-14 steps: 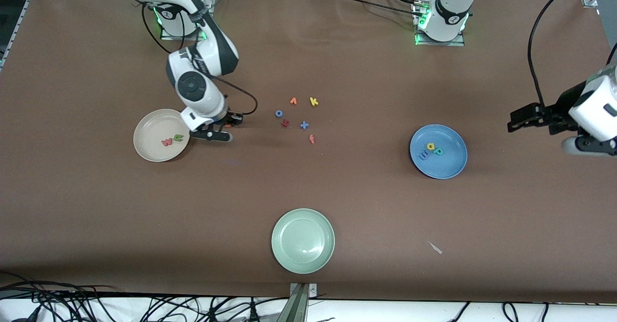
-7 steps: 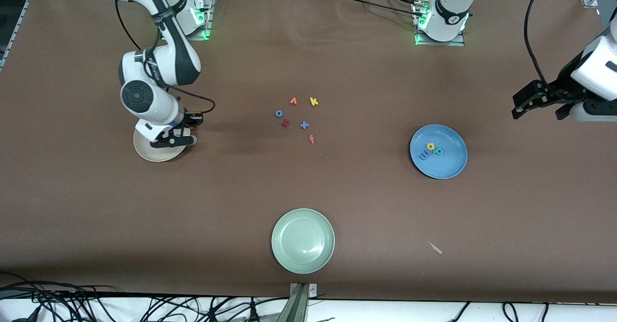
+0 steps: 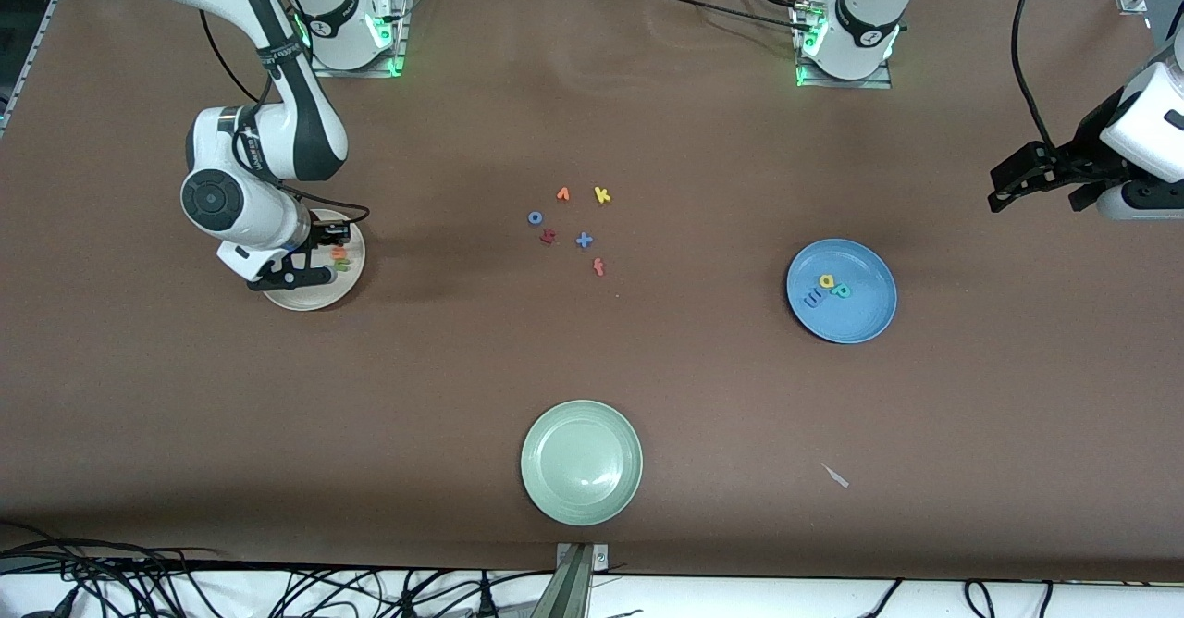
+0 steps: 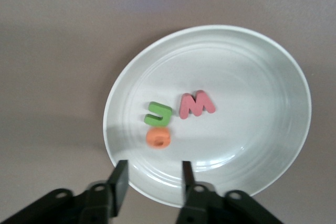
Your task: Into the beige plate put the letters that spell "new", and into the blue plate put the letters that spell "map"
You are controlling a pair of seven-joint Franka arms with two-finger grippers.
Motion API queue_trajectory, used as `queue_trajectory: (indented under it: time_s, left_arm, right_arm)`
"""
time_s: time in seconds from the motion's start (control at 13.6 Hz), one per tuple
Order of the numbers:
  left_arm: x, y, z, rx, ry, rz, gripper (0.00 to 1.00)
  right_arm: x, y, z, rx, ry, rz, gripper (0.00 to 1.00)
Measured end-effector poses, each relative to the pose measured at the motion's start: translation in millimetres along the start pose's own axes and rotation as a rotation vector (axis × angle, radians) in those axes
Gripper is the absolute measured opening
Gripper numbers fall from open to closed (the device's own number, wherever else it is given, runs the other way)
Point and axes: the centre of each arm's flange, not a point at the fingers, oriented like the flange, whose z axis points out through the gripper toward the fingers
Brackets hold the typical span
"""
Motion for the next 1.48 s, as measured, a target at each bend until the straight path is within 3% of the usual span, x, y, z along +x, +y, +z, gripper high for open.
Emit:
queue_trajectory:
  time_s: [0.37,0.74,1.03,1.18,1.48]
  left_arm:
    - [-1.1,0.6,0.9,0.001,-0.010,0.002,1.00]
    - [-1.7,7.4,0.9,0.000,-0.011,0.014,1.00]
    - [-1.7,7.7,-0.2,0.000,-0.008,0.015,1.00]
    - [-1.7,7.7,-0.3,0.000,-0.008,0.015,1.00]
    - [-1.7,7.9,-0.5,0.000,-0.008,0.015,1.00]
  right_arm:
    - [15.5,-6.5,-60.3,0.006,-0.072,-0.012,1.00]
    - [17.9,-14.6,-148.3,0.009,-0.158,-0.028,1.00]
    - [12.1,-15.6,-206.3,0.011,-0.177,-0.033,1.00]
    - [10.6,-11.5,-221.6,0.014,-0.169,-0.034,1.00]
    - [-4.6,28.4,-264.2,0.059,-0.084,-0.005,1.00]
